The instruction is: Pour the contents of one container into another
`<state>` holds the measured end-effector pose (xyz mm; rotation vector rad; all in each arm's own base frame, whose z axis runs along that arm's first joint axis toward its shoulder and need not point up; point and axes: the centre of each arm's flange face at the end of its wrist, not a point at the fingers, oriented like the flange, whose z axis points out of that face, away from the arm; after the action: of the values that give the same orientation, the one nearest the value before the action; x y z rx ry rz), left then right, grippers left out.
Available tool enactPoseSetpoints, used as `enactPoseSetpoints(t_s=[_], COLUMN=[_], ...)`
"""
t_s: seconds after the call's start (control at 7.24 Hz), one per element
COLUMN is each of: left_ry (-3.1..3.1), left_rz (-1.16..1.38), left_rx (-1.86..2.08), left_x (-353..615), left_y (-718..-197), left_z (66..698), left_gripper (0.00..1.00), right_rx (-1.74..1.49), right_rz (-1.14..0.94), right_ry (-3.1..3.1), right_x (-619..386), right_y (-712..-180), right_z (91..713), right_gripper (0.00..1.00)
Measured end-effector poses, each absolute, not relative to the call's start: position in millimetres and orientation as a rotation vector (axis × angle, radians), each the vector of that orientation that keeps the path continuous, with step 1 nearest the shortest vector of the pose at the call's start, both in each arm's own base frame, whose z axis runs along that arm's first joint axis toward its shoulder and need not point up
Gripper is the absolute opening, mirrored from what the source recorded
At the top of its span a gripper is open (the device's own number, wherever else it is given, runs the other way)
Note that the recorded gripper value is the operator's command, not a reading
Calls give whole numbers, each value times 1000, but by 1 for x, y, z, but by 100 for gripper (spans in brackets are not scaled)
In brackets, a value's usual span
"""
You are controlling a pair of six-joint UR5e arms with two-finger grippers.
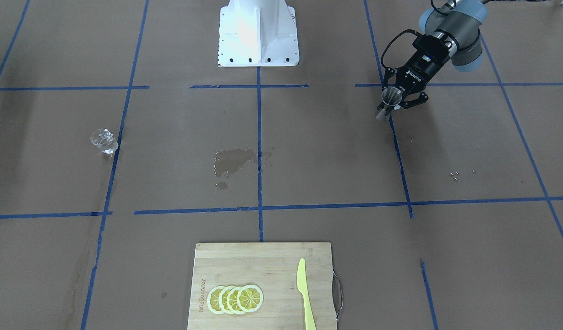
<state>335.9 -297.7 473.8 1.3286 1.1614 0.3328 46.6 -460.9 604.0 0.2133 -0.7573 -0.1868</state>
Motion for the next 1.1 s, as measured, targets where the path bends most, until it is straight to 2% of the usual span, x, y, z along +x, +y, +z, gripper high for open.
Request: enactPoseSetpoints(t_s=[0.28, 0.69, 1.1], left_ry=[1202, 1285, 1369], left_rz=[508, 818, 888], left_rx=[1364, 1471, 1540], left_x=[328, 367, 437], left_y=[-311, -345, -381], left_z=[464, 411, 340], left_gripper=[0, 0, 0], right_rx=[213, 213, 220], right_rz=[-186, -144, -112], right_ry=[-757, -769, -791], right_x=[47, 45, 18], right_y=[-461, -467, -482], right_z=[603, 592, 554], right_gripper=[100, 100, 100])
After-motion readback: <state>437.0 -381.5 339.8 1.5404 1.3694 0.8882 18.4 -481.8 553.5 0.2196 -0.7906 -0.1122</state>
